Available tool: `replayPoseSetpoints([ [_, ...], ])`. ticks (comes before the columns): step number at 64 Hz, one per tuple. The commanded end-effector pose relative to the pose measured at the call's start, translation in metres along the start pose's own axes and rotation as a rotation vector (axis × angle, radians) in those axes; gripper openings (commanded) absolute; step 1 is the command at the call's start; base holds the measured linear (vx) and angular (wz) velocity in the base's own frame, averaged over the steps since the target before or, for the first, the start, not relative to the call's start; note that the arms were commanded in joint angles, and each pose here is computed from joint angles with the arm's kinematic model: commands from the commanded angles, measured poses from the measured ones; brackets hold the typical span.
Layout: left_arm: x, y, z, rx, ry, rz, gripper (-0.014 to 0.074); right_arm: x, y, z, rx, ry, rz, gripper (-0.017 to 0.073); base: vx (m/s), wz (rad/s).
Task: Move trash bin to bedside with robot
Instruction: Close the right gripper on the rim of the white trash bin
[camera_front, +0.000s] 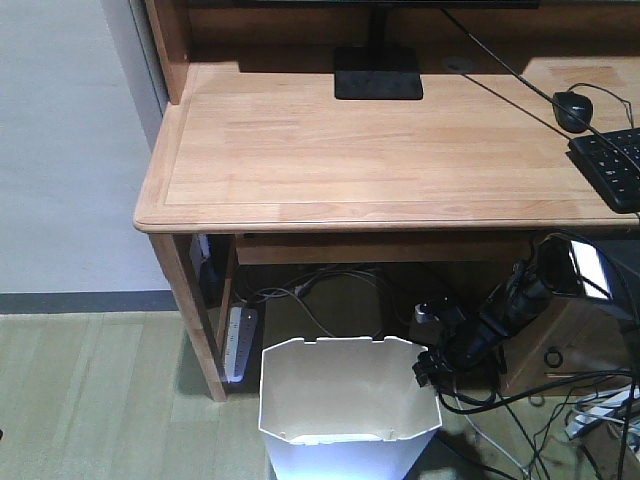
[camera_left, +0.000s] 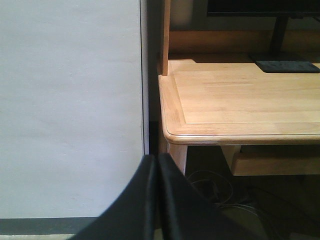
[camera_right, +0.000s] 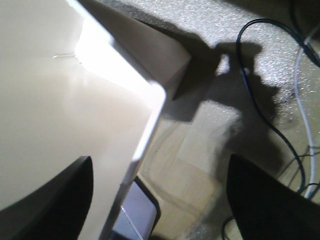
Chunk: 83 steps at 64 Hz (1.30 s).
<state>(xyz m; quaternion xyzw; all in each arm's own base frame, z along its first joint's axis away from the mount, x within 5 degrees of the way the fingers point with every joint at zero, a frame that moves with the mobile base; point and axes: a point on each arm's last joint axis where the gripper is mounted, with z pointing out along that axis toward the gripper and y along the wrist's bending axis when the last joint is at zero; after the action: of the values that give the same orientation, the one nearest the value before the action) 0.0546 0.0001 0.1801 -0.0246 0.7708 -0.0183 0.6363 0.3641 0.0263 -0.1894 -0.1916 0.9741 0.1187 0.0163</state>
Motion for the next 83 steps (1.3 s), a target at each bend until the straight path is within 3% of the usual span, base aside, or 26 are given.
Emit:
replayPoseSetpoints([
  [1,0.002,0.0,0.002,0.006,-0.055,-0.012,-0.0006,-0.017,-0.008,-0.018,-0.023,-0.015,0.026,0.0531,0.0,0.0],
  [7,0.002,0.0,0.002,0.006,-0.055,-0.012,-0.0006,-0.02,-0.01,-0.015,-0.043,0.017,0.034,0.0526,0.0,0.0],
  [27,0.002,0.0,0.002,0.006,-0.055,-0.012,-0.0006,-0.033,-0.022,-0.021,0.007,0.112,-0.075,0.0506,0.0,0.0],
  [58,0.002,0.0,0.002,0.006,-0.055,-0.012,-0.0006,-0.017,-0.024,0.004,0.013,0.136,-0.046,0.0477,0.0,0.0],
  [68,0.002,0.0,0.002,0.006,-0.055,-0.012,-0.0006,-0.019,-0.023,0.017,-0.04,0.147,-0.004,0.0333,0.0,0.0],
  [81,0.002,0.0,0.002,0.006,-0.055,-0.012,-0.0006,-0.028,-0.023,0.022,-0.109,0.169,-0.001,-0.0007,0.0,0.0],
  [83,0.002,0.0,0.002,0.006,-0.055,-0.012,-0.0006,-0.03,-0.023,0.021,-0.114,0.16,0.009,-0.0017,0.0,0.0],
])
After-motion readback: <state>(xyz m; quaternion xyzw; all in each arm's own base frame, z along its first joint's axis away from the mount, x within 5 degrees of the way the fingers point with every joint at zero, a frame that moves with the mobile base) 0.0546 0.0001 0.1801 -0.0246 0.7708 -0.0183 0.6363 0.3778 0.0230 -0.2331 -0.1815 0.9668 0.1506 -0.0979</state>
